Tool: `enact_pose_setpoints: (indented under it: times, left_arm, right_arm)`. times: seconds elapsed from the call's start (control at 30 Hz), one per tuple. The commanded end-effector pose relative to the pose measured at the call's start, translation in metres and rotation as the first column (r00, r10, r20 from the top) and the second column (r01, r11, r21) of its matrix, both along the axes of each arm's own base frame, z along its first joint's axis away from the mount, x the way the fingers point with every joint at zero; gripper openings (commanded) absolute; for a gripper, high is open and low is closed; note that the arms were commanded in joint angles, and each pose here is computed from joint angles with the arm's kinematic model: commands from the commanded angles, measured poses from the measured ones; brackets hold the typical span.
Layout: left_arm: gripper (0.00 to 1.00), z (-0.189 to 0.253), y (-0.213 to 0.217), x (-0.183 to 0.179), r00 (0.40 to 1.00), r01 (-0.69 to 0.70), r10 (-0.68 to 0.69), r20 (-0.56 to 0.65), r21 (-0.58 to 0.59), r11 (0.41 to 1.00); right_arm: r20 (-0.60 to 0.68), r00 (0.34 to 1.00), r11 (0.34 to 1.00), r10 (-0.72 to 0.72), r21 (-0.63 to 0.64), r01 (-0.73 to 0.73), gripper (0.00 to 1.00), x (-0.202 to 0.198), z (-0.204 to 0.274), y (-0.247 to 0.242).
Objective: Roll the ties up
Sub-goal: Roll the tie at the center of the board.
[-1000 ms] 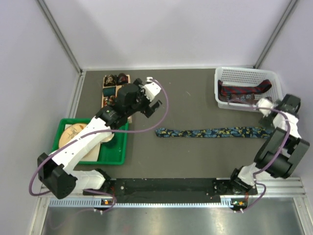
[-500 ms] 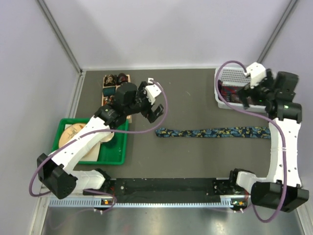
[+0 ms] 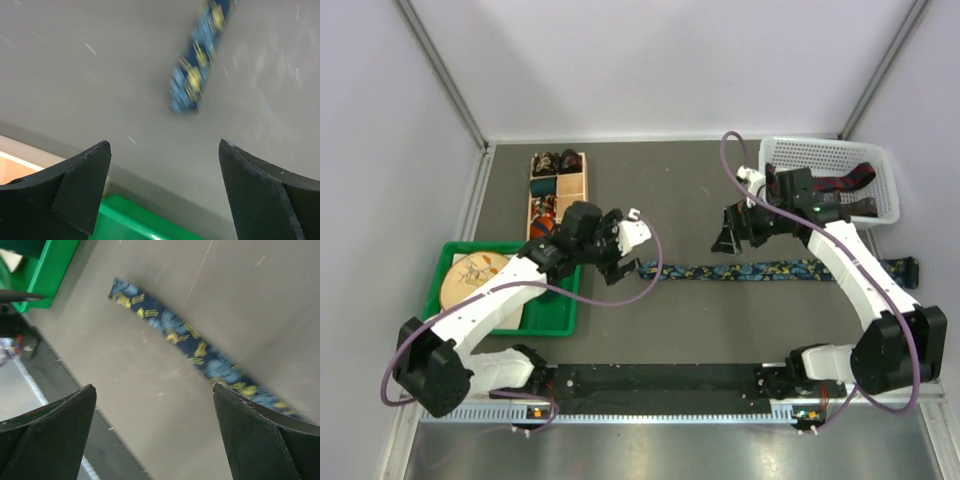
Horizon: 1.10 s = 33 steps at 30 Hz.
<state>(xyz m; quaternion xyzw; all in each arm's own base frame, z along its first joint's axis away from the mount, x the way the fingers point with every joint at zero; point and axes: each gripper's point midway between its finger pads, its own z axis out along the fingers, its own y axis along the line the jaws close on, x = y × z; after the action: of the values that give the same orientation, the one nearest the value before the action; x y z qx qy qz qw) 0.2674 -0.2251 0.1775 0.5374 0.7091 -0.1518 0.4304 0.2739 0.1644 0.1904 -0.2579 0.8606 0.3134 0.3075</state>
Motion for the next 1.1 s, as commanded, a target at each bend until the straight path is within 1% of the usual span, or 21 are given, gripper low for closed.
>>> enact_pose_setpoints:
  times: [0.0, 0.07, 0.13, 0.2, 0.27, 0.37, 0.4, 0.43, 0.47, 0.5, 0.57, 0.63, 0.67, 0.73, 0.77, 0.87, 1.03, 1.07]
  left_arm:
    - [0.91, -0.045, 0.009, -0.018, 0.995, 0.093, -0.090, -0.045, 0.065, 0.994]
    - [0.90, -0.053, 0.007, -0.016, 0.995, 0.085, -0.082, -0.053, 0.053, 0.995]
    - [0.88, -0.064, 0.006, -0.022, 0.991, 0.107, -0.102, -0.089, 0.053, 0.993]
    - [0.86, -0.070, 0.002, -0.026, 0.983, 0.160, -0.155, -0.097, 0.047, 0.986]
    - [0.86, -0.073, -0.002, -0.027, 0.980, 0.180, -0.176, -0.093, 0.037, 0.983]
    - [0.86, -0.081, -0.008, -0.020, 0.982, 0.161, -0.159, -0.102, 0.014, 0.987]
    - [0.85, -0.080, -0.011, -0.015, 0.983, 0.160, -0.158, -0.088, 0.009, 0.987]
    - [0.85, -0.081, -0.010, -0.009, 0.988, 0.126, -0.125, -0.095, 0.009, 0.992]
    - [0.85, -0.085, -0.011, -0.006, 0.988, 0.113, -0.111, -0.103, 0.013, 0.994]
    - [0.84, -0.083, -0.014, -0.002, 0.989, 0.115, -0.114, -0.095, 0.009, 0.993]
    - [0.84, -0.089, -0.019, -0.002, 0.982, 0.160, -0.158, -0.104, 0.009, 0.987]
    - [0.83, -0.090, -0.025, -0.001, 0.977, 0.184, -0.183, -0.109, -0.001, 0.983]
    - [0.83, -0.098, -0.028, -0.004, 0.967, 0.213, -0.212, -0.138, -0.005, 0.977]
    - [0.82, -0.100, -0.032, -0.003, 0.956, 0.261, -0.258, -0.136, 0.001, 0.965]
    - [0.81, -0.106, -0.034, -0.001, 0.955, 0.265, -0.261, -0.143, 0.007, 0.964]
    - [0.79, -0.111, -0.039, 0.007, 0.951, 0.283, -0.278, -0.131, 0.016, 0.959]
    - [0.77, -0.116, -0.043, 0.013, 0.943, 0.302, -0.297, -0.150, 0.006, 0.953]
    - [0.75, -0.118, -0.044, 0.015, 0.942, 0.304, -0.299, -0.155, 0.007, 0.953]
  right_arm:
    - [-0.177, 0.983, 0.985, -0.055, 0.153, 0.083, 0.97, -0.004, -0.012, 0.027]
    - [-0.190, 0.979, 0.986, -0.068, 0.140, 0.096, 0.96, -0.005, -0.023, 0.025]
    - [-0.225, 0.972, 0.989, -0.068, 0.111, 0.095, 0.95, -0.005, -0.032, 0.023]
    - [-0.256, 0.965, 0.989, -0.054, 0.120, 0.087, 0.92, -0.006, -0.035, 0.026]
    - [-0.303, 0.953, 0.987, -0.014, 0.147, 0.061, 0.90, -0.007, -0.044, 0.034]
    - [-0.351, 0.936, 0.985, 0.010, 0.166, 0.052, 0.74, -0.005, -0.064, 0.044]
    - [-0.366, 0.931, 0.984, -0.002, 0.165, 0.066, 0.65, -0.004, -0.068, 0.047]
    - [-0.353, 0.936, 0.981, -0.002, 0.182, 0.071, 0.60, 0.001, -0.069, 0.053]
    - [-0.383, 0.924, 0.977, -0.017, 0.192, 0.098, 0.54, 0.001, -0.070, 0.057]
    - [-0.378, 0.925, 0.976, -0.026, 0.189, 0.104, 0.47, 0.003, -0.070, 0.059]
    - [-0.360, 0.932, 0.977, -0.033, 0.186, 0.107, 0.42, 0.007, -0.074, 0.065]
    - [-0.372, 0.928, 0.977, -0.039, 0.180, 0.113, 0.39, 0.006, -0.079, 0.068]
    - [-0.376, 0.926, 0.977, -0.036, 0.183, 0.113, 0.38, 0.005, -0.080, 0.071]
    - [-0.388, 0.921, 0.979, -0.038, 0.172, 0.113, 0.37, 0.001, -0.087, 0.072]
    - [-0.378, 0.925, 0.980, -0.032, 0.168, 0.102, 0.37, 0.000, -0.089, 0.076]
    - [-0.409, 0.912, 0.982, -0.029, 0.160, 0.102, 0.33, 0.003, -0.097, 0.084]
    - [-0.444, 0.895, 0.978, -0.030, 0.173, 0.119, 0.30, 0.020, -0.107, 0.101]
    - [-0.459, 0.888, 0.976, -0.031, 0.179, 0.127, 0.28, 0.021, -0.108, 0.105]
